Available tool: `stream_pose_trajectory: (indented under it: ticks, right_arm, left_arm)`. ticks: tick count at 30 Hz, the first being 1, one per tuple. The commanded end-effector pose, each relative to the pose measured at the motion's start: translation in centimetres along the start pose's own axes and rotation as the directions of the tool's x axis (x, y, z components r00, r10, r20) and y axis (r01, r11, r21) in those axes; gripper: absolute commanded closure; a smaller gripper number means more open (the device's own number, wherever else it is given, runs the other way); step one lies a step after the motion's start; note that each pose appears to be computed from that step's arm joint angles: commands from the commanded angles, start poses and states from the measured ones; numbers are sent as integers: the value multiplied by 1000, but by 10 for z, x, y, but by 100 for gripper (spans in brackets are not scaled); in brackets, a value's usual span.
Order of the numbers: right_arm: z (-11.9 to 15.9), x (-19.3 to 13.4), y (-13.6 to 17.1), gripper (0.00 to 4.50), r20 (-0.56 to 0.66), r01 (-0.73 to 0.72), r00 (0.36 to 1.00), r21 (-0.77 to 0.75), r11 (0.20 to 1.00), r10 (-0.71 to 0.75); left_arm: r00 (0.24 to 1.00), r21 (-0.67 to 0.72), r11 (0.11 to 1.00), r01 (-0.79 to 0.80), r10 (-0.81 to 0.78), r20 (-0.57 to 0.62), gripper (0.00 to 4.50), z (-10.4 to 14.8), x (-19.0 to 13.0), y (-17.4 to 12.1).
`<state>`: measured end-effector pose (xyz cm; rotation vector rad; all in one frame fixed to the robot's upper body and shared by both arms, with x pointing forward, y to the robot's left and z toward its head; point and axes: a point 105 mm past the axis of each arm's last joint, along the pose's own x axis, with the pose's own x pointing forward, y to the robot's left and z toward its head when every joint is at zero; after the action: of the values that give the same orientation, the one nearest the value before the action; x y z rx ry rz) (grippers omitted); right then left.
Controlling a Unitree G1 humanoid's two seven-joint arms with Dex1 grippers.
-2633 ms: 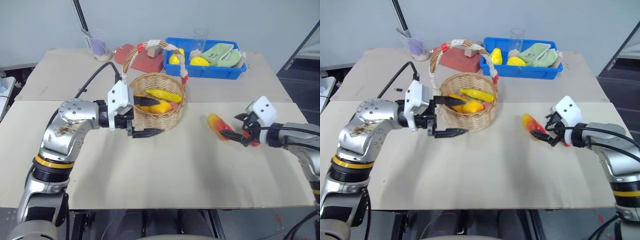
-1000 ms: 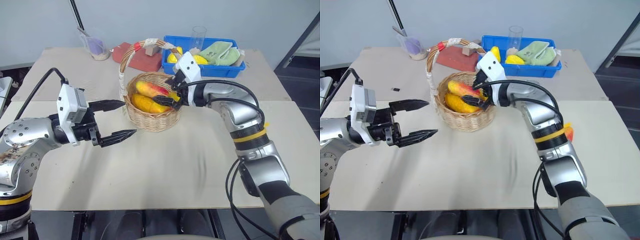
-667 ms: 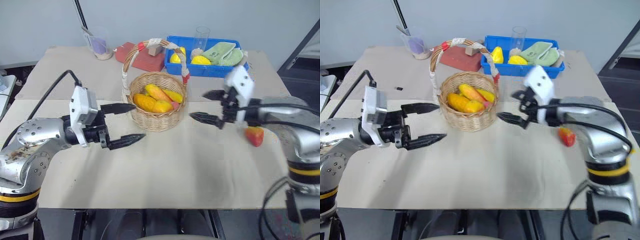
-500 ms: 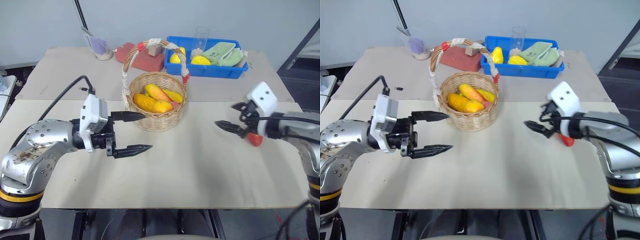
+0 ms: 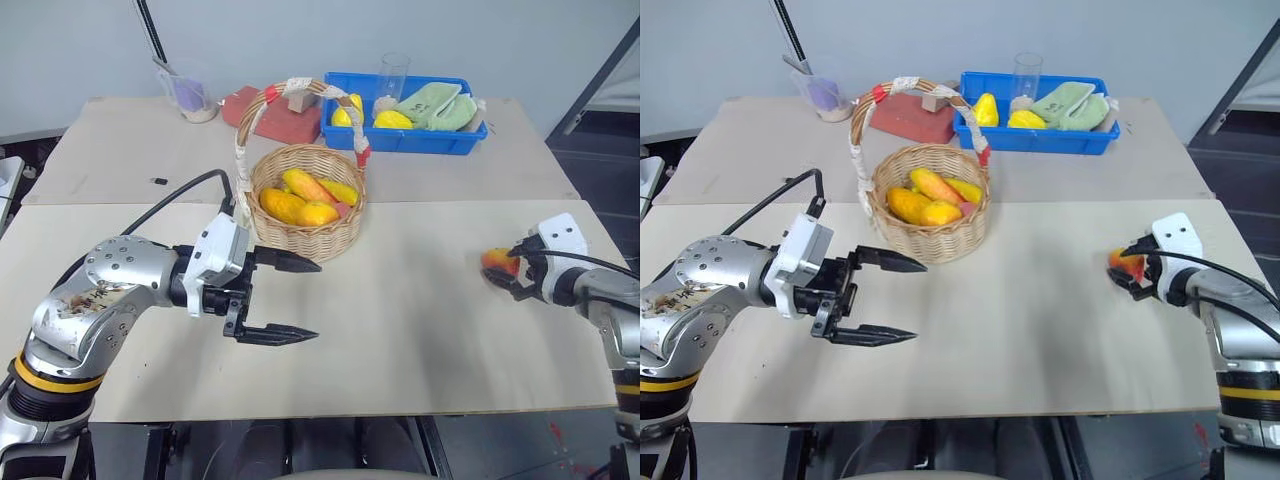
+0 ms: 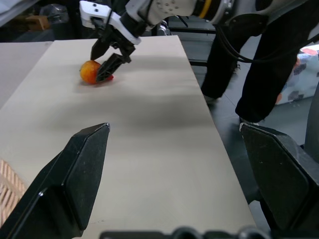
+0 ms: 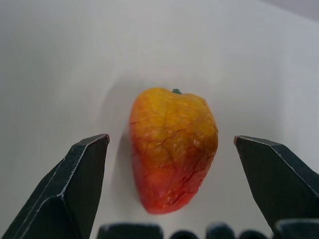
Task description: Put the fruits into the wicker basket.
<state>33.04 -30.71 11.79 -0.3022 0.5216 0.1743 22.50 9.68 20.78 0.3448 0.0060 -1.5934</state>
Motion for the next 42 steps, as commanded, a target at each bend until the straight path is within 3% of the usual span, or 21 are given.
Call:
stream_pose_trajectory:
  ticks: [1,7,13,18,25,30,31,36,42]
  right_arm:
    - [9,-3,-9,82,37,20,999,37,999,-22]
    - [15,-1,-1,274,54,-14,998,9,1000,14]
    - [85,-23,76,280,182,-257,930,-303,918,321]
    - [162,-48,158,281,340,-449,724,-428,784,600]
    - [211,-30,222,281,416,-509,595,-467,723,688]
    - [237,-5,239,281,480,-436,602,-472,766,638]
    - [241,0,240,178,491,-419,606,-471,776,626]
    - [245,-4,243,5,514,-433,571,-474,767,640]
    - [228,-35,231,5,496,-467,515,-521,714,699]
  left_arm:
    - [1000,59,998,2,-2,11,0,7,-1,0]
    - [999,59,998,-39,39,5,0,3,-6,1]
    - [974,18,975,-222,222,-40,0,-5,-37,8]
    - [925,-9,925,-379,378,-33,0,-3,-61,10]
    - [882,-28,882,-471,471,-4,0,3,-73,13]
    - [872,-27,872,-488,489,9,0,6,-72,14]
    - [871,-25,871,-491,492,15,0,7,-72,14]
    - [847,-23,848,-529,529,58,0,14,-74,22]
    - [804,-20,808,-589,589,88,0,16,-77,35]
